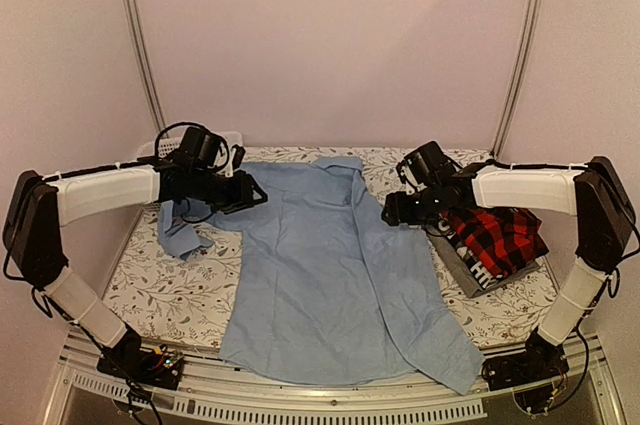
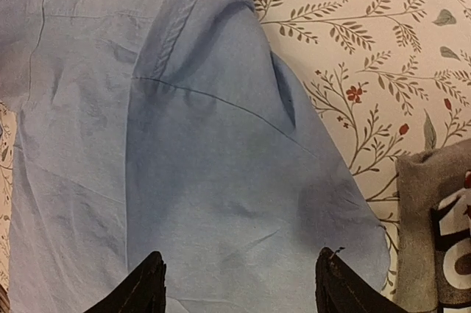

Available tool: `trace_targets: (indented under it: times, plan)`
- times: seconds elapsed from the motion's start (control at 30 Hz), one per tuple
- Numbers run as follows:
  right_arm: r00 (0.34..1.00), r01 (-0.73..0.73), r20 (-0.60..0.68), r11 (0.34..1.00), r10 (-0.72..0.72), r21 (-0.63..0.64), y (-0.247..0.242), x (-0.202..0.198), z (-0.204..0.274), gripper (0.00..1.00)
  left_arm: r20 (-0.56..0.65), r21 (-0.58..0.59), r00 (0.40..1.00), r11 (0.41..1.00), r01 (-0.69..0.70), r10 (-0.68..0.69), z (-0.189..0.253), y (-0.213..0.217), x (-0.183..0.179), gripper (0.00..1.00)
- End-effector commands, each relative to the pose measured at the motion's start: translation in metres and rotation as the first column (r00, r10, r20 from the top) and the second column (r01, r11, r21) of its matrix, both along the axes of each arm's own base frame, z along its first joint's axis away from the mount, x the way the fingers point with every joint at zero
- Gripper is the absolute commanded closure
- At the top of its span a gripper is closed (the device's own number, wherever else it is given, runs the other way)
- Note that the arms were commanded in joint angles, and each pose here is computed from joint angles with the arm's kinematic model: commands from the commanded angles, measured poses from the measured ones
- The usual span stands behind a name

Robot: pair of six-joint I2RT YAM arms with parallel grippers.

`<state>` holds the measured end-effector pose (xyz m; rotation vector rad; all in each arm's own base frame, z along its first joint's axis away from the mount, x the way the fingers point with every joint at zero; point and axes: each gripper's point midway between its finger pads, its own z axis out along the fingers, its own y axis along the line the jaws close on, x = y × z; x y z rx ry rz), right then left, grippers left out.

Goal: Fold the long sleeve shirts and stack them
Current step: Smooth out the flattened shirt at the center of the board.

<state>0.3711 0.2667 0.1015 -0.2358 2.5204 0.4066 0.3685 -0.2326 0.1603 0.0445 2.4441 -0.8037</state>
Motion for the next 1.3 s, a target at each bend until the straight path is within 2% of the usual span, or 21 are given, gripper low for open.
trace_targets:
  times: [0.0, 0.17, 0.33, 0.57, 1.07, 1.27]
  plan:
    - [0.987, 0.141, 0.070, 0.986, -0.147, 0.084, -0.018, 0.000, 0.020, 0.32, -0.036, -0.088, 0.998, 0.995, 0.050, -0.053, -0.023, -0.034, -0.021, 0.62]
    - [0.978, 0.204, 0.027, 0.974, -0.208, 0.100, -0.032, 0.002, -0.007, 0.30, -0.128, -0.077, 0.987, 0.993, 0.085, -0.095, -0.069, -0.053, -0.047, 0.64]
    - [0.961, 0.275, -0.024, 0.953, -0.274, 0.129, -0.051, 0.008, -0.032, 0.26, -0.204, -0.031, 0.978, 0.999, 0.040, -0.045, -0.106, -0.038, -0.062, 0.63]
    - [0.930, 0.366, -0.074, 0.922, -0.359, 0.129, -0.081, 0.009, -0.058, 0.20, -0.260, 0.042, 0.966, 0.999, 0.002, 0.009, -0.136, -0.013, -0.084, 0.63]
    - [0.881, 0.473, -0.101, 0.870, -0.463, 0.135, -0.136, 0.018, -0.074, 0.12, -0.310, 0.090, 0.949, 0.995, -0.030, 0.057, -0.157, 0.011, -0.111, 0.64]
    - [0.889, 0.459, -0.078, 0.879, -0.452, 0.129, -0.139, 0.025, -0.064, 0.11, -0.307, 0.096, 0.949, 0.995, -0.039, 0.067, -0.155, 0.017, -0.118, 0.64]
